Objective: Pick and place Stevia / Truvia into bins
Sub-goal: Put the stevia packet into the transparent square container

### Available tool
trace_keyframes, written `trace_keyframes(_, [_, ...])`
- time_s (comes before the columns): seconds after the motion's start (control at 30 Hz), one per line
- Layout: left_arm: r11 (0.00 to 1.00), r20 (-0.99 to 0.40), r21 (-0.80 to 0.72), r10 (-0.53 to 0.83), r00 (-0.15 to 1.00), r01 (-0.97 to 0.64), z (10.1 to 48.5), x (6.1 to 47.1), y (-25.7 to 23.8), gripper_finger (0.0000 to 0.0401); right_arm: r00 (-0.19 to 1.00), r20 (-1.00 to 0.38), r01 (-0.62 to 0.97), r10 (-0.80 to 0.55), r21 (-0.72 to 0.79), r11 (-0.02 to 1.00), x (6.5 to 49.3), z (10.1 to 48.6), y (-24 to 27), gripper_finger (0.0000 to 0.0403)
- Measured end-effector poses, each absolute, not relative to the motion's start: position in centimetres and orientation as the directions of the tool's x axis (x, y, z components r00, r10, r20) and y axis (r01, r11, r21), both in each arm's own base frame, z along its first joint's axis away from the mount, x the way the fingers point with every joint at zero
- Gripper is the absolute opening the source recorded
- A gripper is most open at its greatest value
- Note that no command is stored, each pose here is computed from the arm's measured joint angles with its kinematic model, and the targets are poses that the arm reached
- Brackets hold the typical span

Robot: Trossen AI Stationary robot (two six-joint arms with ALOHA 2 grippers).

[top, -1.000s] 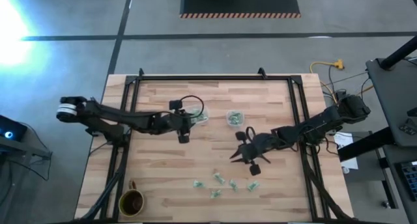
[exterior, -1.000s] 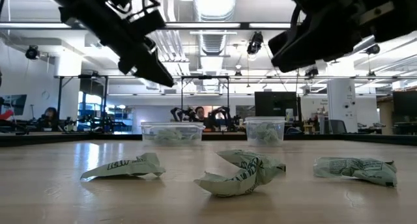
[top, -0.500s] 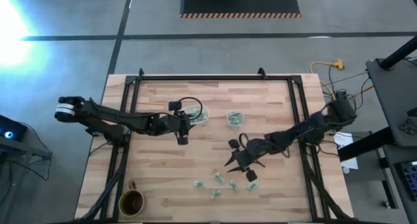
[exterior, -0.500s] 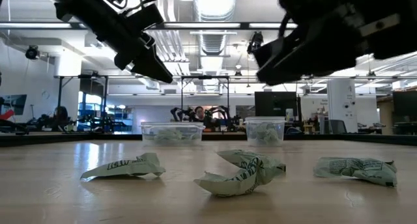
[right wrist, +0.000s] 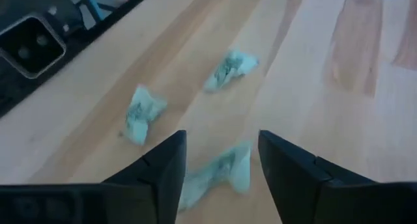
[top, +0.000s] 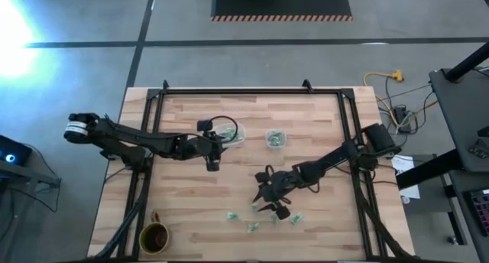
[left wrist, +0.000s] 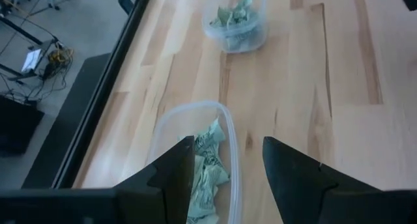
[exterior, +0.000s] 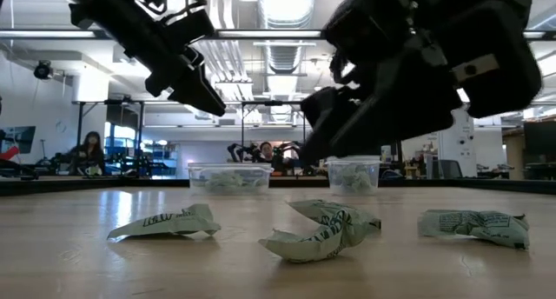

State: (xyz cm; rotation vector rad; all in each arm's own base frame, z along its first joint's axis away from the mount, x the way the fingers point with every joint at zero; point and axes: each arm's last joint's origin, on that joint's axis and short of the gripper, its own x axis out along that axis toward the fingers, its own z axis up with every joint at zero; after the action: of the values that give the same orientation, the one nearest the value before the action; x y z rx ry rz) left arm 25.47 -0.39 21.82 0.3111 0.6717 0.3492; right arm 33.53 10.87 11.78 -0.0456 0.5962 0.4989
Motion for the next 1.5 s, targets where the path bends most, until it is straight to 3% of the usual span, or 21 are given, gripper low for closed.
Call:
trace_keyframes(0.27, [0.897,-0.552,0.387,0.41,0.726,-0.212,21.8,25.4,-0.4,0.0164,0.698,-0.571,-0.453,0.432,0.115,0.884,34.1,11.1,11.1,0.0205])
trace_keyframes(0.9, [0.897,-0.556,0.388,0.41,0.723,-0.211,21.8,25.4,-0.4,0.0164,0.609,-0.683,-0.448,0.404,0.124,0.885,36.0,10.0,11.6,0.0203])
trace_keyframes(1.5, [0.897,-0.555,0.388,0.41,0.724,-0.211,21.8,25.4,-0.4,0.0164,0.613,-0.678,-0.485,0.405,0.081,0.87,35.9,10.4,11.6,0.0074])
